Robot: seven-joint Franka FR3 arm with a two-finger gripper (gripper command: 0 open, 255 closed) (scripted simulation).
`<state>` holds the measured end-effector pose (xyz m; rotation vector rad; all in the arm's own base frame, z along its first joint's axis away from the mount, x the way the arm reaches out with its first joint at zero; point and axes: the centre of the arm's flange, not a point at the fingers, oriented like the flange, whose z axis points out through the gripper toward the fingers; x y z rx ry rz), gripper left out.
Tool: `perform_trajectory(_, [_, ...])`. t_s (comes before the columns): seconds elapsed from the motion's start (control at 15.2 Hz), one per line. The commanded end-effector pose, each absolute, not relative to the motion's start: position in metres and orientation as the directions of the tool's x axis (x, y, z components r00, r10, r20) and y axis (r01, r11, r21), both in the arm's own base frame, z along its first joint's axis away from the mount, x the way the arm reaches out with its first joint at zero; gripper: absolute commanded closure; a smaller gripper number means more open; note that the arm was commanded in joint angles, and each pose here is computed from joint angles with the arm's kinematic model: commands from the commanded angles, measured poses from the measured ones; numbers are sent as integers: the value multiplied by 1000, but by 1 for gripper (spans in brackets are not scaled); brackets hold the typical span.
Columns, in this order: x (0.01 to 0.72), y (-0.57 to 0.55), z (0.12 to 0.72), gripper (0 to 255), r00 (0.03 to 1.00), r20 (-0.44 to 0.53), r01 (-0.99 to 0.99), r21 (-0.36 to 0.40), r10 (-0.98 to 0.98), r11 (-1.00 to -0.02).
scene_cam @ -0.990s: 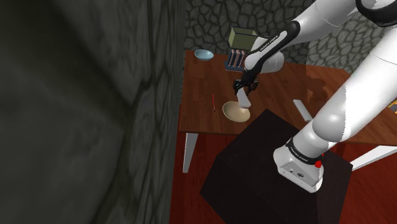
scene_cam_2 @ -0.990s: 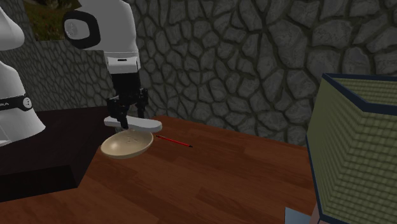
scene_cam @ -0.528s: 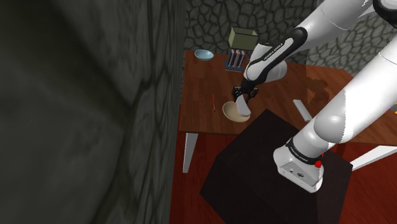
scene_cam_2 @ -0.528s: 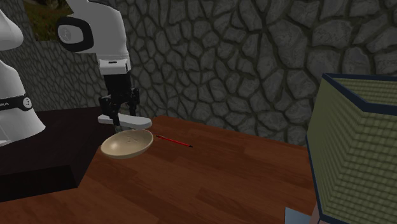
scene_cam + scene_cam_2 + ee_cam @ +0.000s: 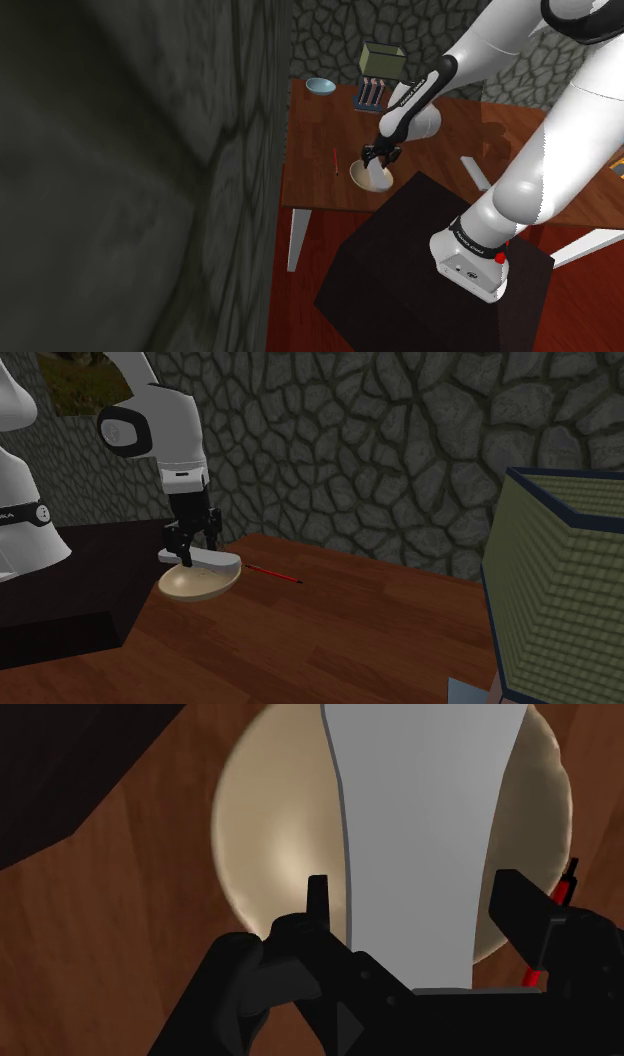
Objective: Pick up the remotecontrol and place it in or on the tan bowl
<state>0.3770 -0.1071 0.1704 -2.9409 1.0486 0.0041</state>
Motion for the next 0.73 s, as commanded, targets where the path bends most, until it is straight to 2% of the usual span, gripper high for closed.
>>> perform_trajectory(0.0, [376,-107,160,255,774,-8,-633,-17,-633,-774])
perform_trajectory(0.66, [376,-107,145,255,774,-8,-633,-17,-633,-774])
